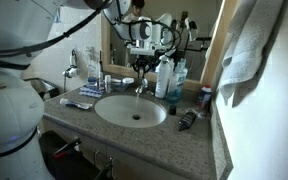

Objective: Open the faucet then close the faucet

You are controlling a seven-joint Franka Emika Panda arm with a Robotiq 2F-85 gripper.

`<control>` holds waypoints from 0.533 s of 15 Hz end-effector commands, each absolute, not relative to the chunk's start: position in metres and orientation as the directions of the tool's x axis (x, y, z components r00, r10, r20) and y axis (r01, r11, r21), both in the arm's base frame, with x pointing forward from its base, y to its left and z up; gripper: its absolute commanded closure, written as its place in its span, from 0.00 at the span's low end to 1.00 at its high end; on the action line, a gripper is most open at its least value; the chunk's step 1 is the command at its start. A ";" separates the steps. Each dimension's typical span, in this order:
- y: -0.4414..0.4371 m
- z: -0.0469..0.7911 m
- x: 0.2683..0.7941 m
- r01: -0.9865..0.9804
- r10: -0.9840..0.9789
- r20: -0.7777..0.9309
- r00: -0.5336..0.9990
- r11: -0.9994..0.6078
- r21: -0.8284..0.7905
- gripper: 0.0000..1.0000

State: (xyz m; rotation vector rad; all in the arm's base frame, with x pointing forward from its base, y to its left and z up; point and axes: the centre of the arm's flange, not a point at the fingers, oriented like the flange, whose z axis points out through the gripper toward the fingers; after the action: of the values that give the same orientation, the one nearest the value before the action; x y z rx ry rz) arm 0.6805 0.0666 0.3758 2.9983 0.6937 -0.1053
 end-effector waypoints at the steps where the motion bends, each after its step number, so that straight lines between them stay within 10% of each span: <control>1: 0.104 0.401 0.694 0.544 0.542 -0.062 0.838 -0.838 0.030 0.92; 8: 0.104 0.400 0.697 0.547 0.542 -0.089 0.835 -0.837 0.035 0.92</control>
State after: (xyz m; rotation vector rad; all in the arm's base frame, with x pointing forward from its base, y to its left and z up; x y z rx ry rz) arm 0.6853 0.0706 0.3755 2.9736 0.7096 -0.1555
